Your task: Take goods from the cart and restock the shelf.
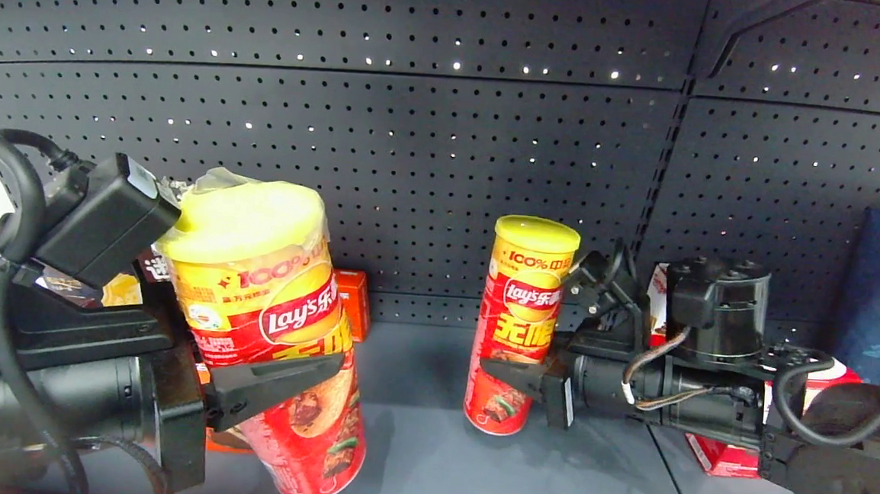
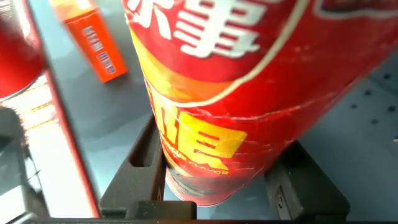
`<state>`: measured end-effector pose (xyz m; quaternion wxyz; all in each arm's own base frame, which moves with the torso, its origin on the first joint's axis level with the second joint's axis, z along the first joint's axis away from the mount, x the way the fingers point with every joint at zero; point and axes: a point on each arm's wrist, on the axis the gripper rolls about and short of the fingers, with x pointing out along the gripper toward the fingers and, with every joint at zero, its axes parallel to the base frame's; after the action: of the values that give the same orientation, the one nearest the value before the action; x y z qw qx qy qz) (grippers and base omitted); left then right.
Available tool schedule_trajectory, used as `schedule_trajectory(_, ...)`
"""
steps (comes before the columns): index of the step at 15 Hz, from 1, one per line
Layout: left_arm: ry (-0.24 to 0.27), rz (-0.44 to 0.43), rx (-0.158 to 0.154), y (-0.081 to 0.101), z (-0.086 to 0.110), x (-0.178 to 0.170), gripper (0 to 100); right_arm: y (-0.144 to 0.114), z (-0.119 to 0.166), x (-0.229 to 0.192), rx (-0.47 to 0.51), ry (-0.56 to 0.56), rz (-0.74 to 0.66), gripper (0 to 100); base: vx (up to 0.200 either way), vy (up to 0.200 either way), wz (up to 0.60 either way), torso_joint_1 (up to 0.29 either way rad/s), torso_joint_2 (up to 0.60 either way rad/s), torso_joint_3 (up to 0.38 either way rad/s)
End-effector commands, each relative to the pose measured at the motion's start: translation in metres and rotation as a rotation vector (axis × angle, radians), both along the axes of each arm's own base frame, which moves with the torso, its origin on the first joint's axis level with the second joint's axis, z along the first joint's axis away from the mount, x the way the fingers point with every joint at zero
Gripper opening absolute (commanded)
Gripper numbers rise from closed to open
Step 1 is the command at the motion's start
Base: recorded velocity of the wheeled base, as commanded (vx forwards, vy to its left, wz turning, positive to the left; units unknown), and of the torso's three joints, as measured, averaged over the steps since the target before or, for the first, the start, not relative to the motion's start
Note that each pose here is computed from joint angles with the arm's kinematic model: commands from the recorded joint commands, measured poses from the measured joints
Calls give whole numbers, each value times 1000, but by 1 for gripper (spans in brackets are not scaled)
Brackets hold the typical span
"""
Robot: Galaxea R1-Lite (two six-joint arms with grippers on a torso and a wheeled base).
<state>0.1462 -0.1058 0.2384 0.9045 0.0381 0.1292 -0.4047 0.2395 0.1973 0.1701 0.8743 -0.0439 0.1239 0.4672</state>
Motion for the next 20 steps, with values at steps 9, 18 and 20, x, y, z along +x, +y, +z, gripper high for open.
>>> schedule_trajectory(9,14,0,10,-5,-2,7,0,-13,-25,-42,-7,1,63,0,0,0,0,0,0,0)
schedule_trajectory(18,29,0,20,-9,-5,13,0,-3,-39,-33,-37,25,65,0,0,0,0,0,0,0)
schedule_trajectory(20,29,0,20,-9,-5,13,0,0,-38,-30,-34,22,66,0,0,0,0,0,0,0)
